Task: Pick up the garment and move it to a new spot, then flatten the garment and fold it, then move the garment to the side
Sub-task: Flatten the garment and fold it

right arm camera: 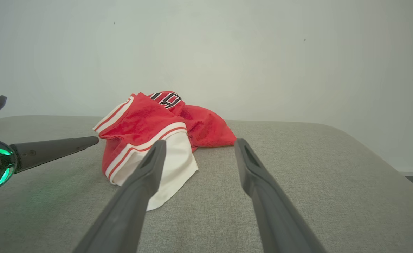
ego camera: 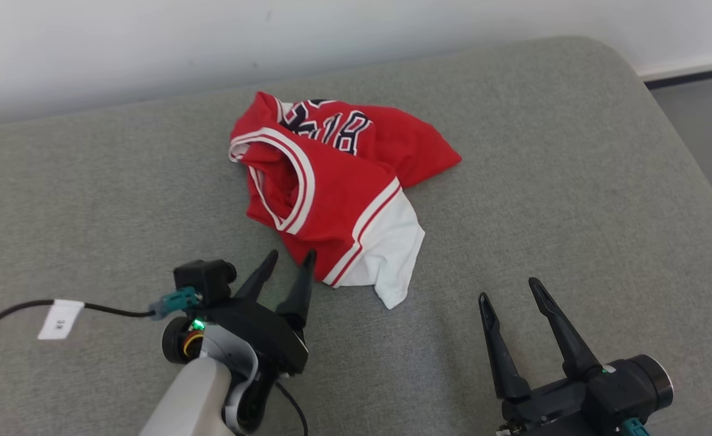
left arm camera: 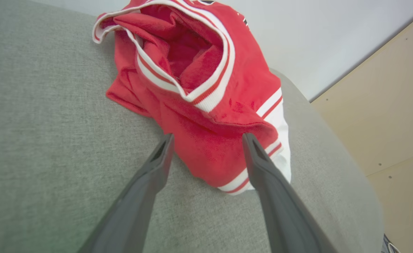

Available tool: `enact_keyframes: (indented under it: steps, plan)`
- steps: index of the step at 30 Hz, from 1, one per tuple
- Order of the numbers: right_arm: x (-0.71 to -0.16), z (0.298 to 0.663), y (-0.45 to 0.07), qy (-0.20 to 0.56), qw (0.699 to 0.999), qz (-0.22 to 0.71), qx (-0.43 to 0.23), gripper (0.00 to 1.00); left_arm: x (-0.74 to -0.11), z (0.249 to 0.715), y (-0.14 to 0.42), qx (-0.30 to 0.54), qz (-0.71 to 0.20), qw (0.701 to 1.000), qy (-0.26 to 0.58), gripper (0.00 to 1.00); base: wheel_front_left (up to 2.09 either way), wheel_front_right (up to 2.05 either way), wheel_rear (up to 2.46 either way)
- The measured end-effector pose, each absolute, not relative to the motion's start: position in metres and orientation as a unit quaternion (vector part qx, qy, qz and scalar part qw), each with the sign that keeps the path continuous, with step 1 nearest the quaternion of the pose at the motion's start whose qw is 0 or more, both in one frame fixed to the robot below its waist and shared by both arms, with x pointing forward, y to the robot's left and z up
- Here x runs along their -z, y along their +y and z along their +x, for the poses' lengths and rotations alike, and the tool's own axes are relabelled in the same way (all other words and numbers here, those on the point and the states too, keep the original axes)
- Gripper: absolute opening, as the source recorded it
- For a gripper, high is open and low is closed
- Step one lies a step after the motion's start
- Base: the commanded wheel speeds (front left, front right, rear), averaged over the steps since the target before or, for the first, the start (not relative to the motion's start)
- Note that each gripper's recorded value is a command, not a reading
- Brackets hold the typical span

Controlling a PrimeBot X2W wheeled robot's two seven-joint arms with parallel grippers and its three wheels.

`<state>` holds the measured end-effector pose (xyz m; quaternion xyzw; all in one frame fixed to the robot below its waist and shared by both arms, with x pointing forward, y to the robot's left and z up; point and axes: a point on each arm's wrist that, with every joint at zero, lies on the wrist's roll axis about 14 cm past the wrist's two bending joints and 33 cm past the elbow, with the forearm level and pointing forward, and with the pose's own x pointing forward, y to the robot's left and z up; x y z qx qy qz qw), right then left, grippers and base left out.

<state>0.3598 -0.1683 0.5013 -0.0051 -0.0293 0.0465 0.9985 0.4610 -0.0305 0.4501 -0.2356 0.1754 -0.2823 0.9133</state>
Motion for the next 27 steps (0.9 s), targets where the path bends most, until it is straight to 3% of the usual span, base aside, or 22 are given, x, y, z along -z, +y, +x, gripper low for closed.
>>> enact_keyframes:
  steps: [16,27]
  plan:
    - [-0.490,0.363,-0.183,-0.009,1.000,-0.007,-0.023,1.00,-0.442,0.496,-0.049,0.286,-0.272,0.899,0.190,1.00,0.00,0.00,0.00]
    - [-0.497,0.356,-0.184,-0.019,1.000,-0.003,-0.019,1.00,-0.455,0.489,-0.042,0.290,-0.267,0.904,0.167,1.00,0.00,0.00,0.00]
